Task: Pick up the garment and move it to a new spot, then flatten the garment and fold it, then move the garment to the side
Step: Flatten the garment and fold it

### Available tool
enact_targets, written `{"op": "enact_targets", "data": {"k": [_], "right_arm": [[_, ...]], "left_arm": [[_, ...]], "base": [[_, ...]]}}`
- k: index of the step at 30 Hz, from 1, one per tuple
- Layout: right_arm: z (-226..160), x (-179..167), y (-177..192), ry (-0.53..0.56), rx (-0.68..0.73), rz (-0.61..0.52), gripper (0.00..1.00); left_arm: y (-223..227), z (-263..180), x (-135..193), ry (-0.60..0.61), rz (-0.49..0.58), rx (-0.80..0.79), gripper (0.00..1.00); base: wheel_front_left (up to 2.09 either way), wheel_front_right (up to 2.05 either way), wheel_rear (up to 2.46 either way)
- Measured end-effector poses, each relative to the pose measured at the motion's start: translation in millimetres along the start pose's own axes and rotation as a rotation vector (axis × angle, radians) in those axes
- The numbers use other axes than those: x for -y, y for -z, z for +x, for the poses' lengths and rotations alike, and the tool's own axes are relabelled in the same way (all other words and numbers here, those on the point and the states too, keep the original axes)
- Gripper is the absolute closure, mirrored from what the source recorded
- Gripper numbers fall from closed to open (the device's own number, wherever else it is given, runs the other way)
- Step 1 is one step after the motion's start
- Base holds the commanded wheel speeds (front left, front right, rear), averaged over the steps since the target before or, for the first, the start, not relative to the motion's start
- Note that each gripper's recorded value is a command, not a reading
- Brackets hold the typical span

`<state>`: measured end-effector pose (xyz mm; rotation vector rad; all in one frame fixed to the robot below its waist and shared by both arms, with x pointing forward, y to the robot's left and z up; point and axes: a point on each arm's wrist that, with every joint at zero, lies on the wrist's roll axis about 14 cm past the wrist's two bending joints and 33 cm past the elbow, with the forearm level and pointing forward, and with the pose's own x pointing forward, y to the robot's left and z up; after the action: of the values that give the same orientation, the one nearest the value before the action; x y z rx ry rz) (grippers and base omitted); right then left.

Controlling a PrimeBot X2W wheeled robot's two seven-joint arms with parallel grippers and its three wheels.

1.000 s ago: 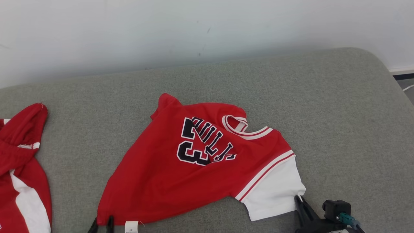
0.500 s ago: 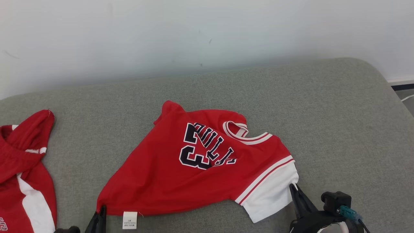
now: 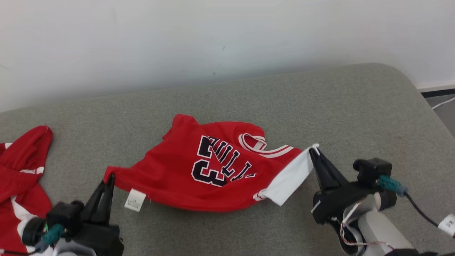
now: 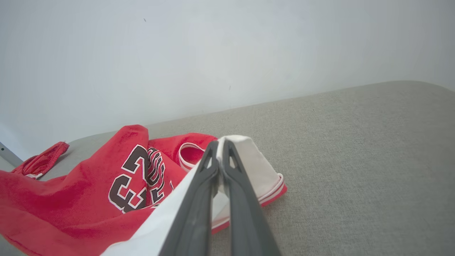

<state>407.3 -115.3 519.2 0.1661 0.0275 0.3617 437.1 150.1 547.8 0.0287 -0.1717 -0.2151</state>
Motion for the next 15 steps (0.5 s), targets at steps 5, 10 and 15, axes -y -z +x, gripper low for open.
{"op": "enact_targets", "data": {"k": [5,10,15], "right_arm": [[32,2,-42,-0.039,0.078,-0.075,1.00],[70,8,-84,-0.058,0.153,-0.123,1.00],[120,15,-124,-0.072,0.209,-0.168,1.00]], "left_arm": [[-32,40,3,0.076,0.069,0.064,1.00],[-71,85,3,0.131,0.128,0.141,1.00],[-107,138,6,0.191,0.192,0.207,1.00]], "base": [[0.00,0.00,0.00],[0.00,0.00,0.00],[0.00,0.00,0.00]]}}
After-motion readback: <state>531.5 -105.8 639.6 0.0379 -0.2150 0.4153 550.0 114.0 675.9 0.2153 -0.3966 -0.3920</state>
